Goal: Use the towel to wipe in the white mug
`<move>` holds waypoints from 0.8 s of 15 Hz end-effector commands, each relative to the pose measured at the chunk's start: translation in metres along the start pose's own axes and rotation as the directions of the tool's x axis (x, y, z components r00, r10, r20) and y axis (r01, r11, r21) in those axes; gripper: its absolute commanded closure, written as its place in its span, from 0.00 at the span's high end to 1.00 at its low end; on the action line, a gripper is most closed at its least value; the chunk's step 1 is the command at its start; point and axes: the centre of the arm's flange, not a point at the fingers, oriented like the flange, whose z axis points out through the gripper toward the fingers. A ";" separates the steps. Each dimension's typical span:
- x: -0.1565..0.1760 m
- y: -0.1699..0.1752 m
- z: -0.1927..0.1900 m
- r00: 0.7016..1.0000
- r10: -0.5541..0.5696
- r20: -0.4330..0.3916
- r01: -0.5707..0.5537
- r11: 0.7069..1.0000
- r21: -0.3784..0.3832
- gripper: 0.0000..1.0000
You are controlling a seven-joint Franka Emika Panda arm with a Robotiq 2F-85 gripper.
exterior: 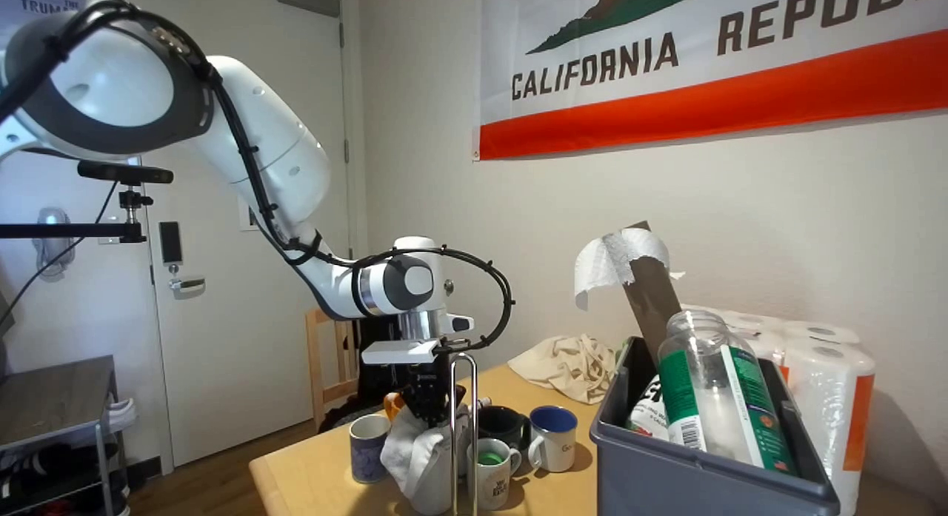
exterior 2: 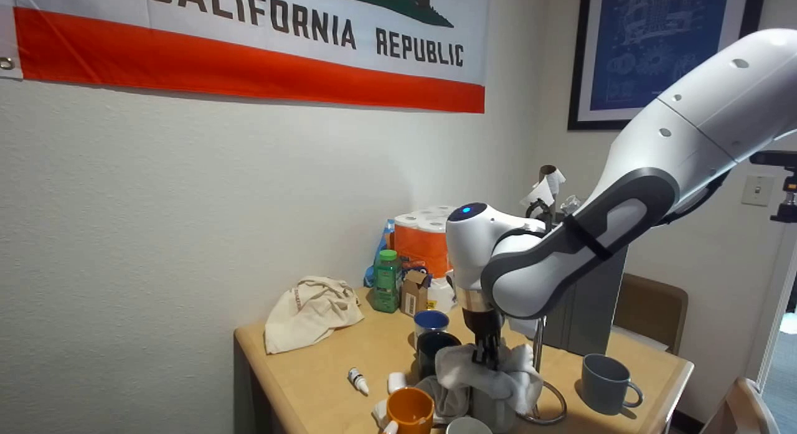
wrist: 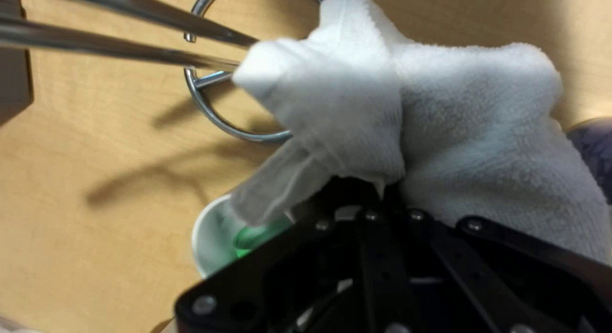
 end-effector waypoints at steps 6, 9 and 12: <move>0.019 0.029 -0.067 0.993 -0.078 -0.093 0.086 0.993 0.084 0.01; 0.031 0.046 -0.098 0.985 -0.084 -0.153 0.095 0.993 0.064 0.01; 0.035 0.066 -0.131 0.974 -0.065 -0.216 0.069 0.998 0.008 0.01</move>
